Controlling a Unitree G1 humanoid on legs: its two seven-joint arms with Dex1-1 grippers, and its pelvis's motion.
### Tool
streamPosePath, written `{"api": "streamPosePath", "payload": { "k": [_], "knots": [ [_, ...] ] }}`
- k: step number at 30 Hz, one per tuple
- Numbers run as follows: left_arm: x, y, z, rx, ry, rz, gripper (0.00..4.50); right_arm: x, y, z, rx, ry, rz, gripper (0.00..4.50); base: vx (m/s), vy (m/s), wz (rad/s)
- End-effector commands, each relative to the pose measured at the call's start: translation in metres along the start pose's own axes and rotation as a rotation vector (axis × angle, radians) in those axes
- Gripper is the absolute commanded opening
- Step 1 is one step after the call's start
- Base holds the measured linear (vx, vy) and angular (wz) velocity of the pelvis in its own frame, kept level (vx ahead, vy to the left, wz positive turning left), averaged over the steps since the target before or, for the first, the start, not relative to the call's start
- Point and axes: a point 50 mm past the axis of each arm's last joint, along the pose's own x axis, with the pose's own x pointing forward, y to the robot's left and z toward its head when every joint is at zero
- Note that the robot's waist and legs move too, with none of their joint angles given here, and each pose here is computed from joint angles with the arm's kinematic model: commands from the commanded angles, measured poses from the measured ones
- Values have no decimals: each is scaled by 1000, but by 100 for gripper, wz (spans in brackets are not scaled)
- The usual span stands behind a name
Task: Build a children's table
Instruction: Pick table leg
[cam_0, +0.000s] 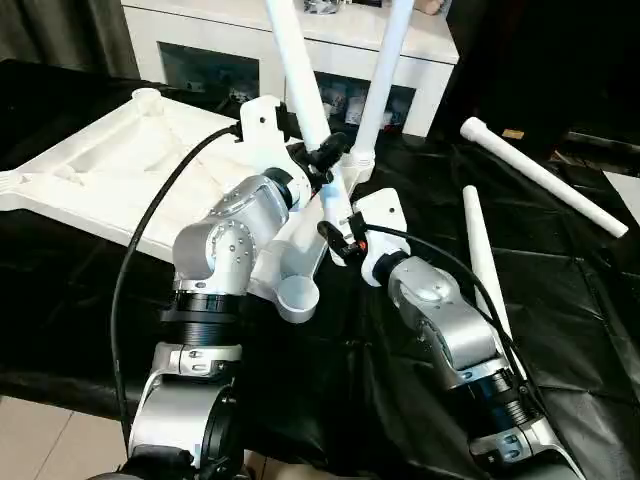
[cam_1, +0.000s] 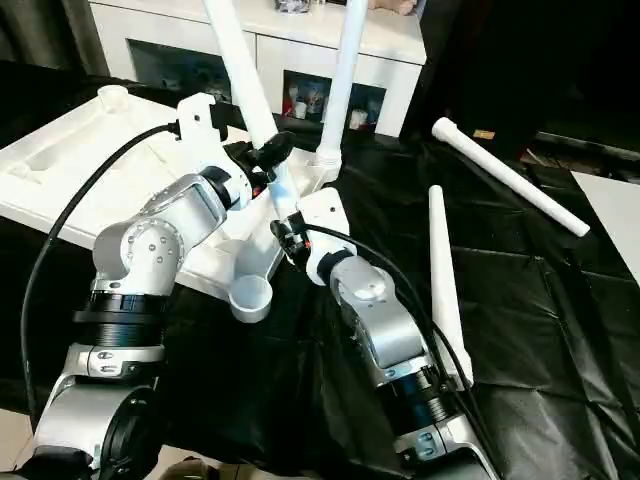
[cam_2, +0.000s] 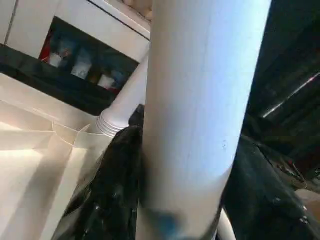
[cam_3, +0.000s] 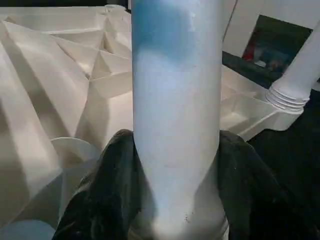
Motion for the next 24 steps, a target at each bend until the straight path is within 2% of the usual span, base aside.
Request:
{"api": "streamPosePath", "payload": {
  "k": [1,6,7,9,15,16,18,19,24],
  "knots": [
    [-2,4,4,-18,-2,12,201,-1,-12,10,-11,-54,-47,191,0,0,0],
    [-4,4,7,-40,-13,-8,190,-1,-15,12,-26,-71,-62,191,0,0,0],
    [-4,5,8,-42,-14,-13,188,-1,-14,14,19,-86,-40,226,0,0,0],
    [-6,6,13,-44,-20,-27,186,-3,-13,21,120,-127,30,261,0,0,0],
    [-12,6,20,3,18,-138,185,-13,-24,31,230,-140,192,309,0,0,0],
    [-14,5,22,18,33,-177,185,-17,-30,33,239,-129,223,317,0,0,0],
    [-15,5,22,24,40,-195,185,-19,-33,33,247,-121,238,332,0,0,0],
    [-19,1,24,47,66,-266,185,-27,-40,31,246,-73,311,334,0,0,0],
    [-25,-5,22,74,123,-370,185,-36,-48,30,250,-28,367,334,0,0,0]
  ]
}}
